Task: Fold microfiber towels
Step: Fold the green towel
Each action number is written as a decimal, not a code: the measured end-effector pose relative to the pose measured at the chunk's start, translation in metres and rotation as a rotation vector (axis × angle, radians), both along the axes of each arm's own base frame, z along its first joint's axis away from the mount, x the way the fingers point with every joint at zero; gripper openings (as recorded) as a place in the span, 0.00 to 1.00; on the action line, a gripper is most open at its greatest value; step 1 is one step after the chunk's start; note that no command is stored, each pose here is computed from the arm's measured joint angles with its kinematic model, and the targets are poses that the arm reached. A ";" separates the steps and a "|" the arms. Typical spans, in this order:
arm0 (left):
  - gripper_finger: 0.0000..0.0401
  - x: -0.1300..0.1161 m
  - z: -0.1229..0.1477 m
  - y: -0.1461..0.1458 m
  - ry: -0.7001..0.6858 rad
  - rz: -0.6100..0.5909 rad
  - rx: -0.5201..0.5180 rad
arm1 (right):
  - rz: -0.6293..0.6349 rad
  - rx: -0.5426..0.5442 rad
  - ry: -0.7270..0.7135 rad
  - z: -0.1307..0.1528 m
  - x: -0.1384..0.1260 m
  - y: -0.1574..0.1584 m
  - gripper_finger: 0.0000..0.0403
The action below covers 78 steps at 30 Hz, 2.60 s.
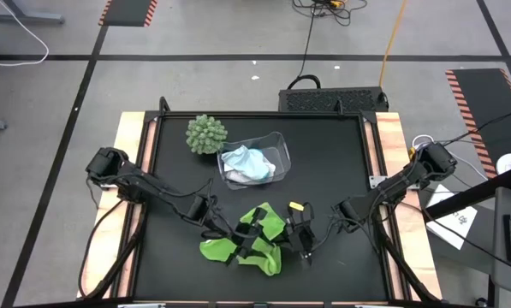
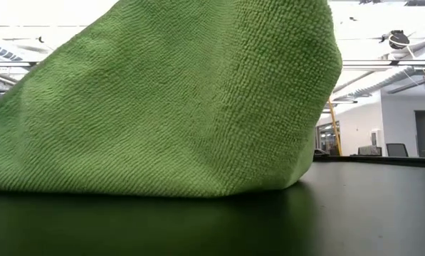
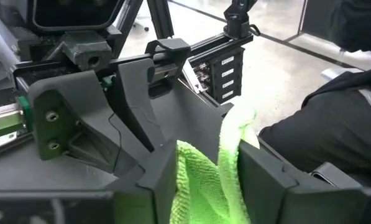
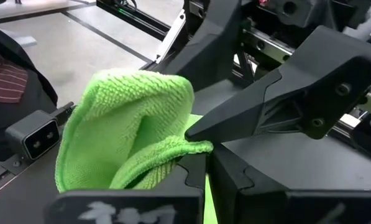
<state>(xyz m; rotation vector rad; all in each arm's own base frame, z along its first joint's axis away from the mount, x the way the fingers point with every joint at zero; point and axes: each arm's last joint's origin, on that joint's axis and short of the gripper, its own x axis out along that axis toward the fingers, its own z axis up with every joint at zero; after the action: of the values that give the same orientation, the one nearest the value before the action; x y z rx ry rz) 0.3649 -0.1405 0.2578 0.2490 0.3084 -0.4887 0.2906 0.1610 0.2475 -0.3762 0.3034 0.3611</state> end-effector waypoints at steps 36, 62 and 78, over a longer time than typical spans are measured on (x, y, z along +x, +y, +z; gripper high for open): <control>0.48 -0.006 -0.022 0.006 0.127 0.360 0.174 | 0.223 0.066 -0.106 0.043 -0.016 0.036 0.00; 0.48 -0.036 -0.059 -0.008 0.523 0.266 0.057 | 0.105 0.265 0.280 0.018 -0.020 0.034 0.21; 0.48 -0.073 -0.129 0.010 0.579 0.263 -0.143 | -0.023 0.387 0.436 0.010 -0.026 0.033 0.64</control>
<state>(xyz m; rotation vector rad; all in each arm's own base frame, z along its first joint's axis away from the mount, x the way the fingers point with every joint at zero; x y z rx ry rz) 0.2923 -0.1308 0.1286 -0.0805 0.8555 -0.3110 0.2648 0.1939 0.2572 0.0917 0.6499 0.4683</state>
